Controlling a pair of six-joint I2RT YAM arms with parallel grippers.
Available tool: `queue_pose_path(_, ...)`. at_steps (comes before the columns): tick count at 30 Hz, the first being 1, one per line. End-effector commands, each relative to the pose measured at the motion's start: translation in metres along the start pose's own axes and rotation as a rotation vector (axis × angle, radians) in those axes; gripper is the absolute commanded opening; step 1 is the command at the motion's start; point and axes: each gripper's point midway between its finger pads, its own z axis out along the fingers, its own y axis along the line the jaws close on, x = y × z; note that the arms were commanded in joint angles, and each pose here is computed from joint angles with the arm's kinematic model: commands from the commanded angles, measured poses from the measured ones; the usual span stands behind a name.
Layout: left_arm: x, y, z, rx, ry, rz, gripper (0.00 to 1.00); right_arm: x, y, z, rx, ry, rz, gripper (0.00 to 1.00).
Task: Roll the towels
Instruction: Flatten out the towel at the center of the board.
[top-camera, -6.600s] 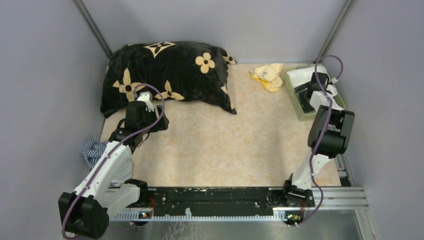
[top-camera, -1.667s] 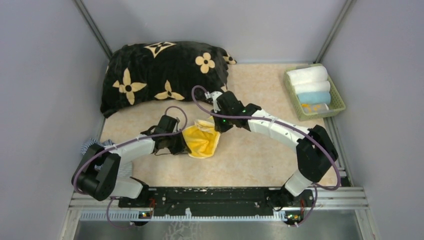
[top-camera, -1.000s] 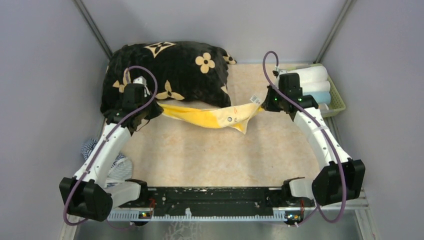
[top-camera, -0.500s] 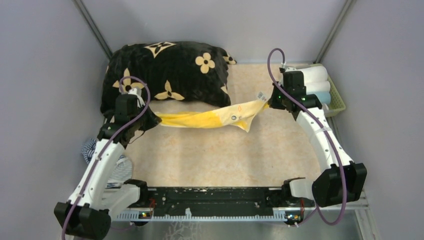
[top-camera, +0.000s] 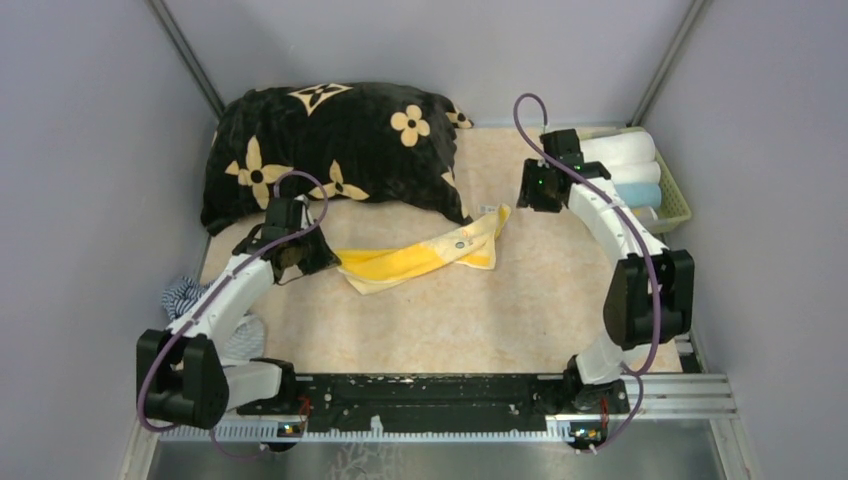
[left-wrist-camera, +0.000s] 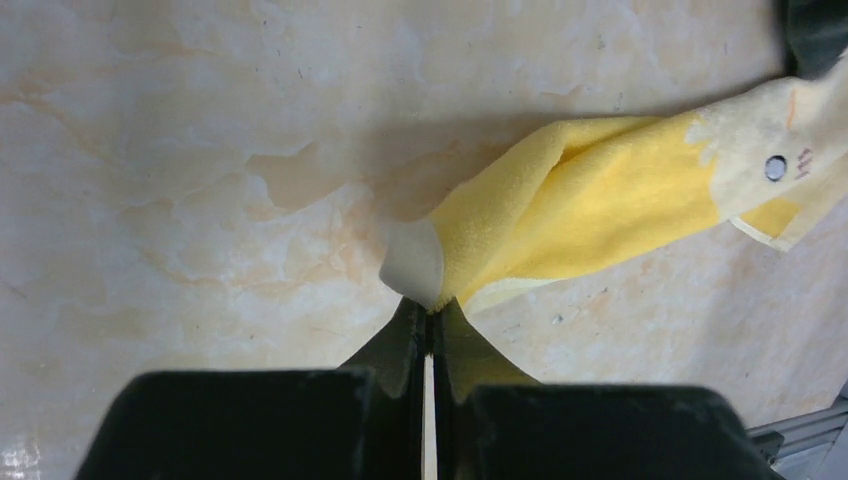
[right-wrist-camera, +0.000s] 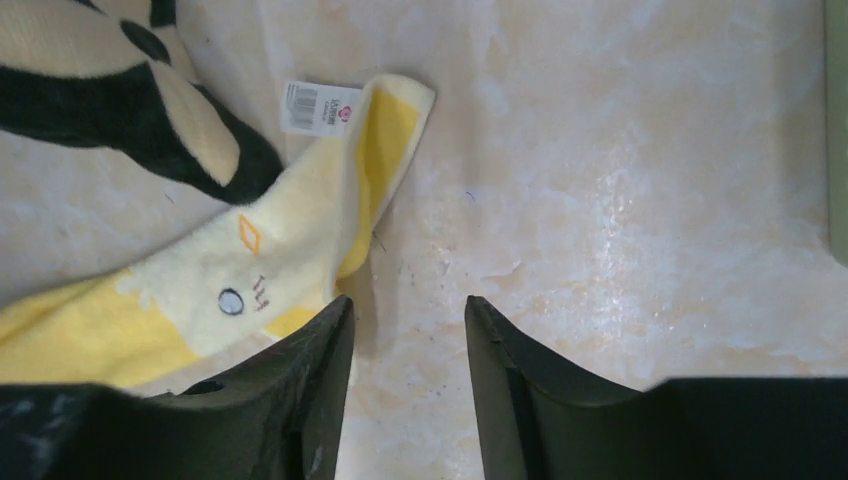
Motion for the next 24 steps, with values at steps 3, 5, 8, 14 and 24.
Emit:
queue_pose_path(3,-0.012,-0.001,0.021,0.011,-0.011,0.045,0.02,0.029,0.022,-0.017,-0.112,-0.018,0.002,0.53)
queue_pose_path(5,-0.011,0.002,0.026,0.003,-0.003,0.051,0.02,0.054,0.028,-0.011,-0.148,0.018,-0.006,0.53)
queue_pose_path(8,-0.008,0.005,0.032,-0.004,0.007,0.055,0.02,0.089,0.043,0.002,-0.173,0.078,-0.018,0.52)
queue_pose_path(14,-0.006,0.005,0.035,0.002,0.019,0.059,0.02,0.115,0.053,0.024,-0.175,0.083,0.104,0.49)
queue_pose_path(24,-0.003,0.006,0.036,0.006,0.022,0.062,0.02,0.135,0.055,0.048,-0.186,0.105,0.194,0.45)
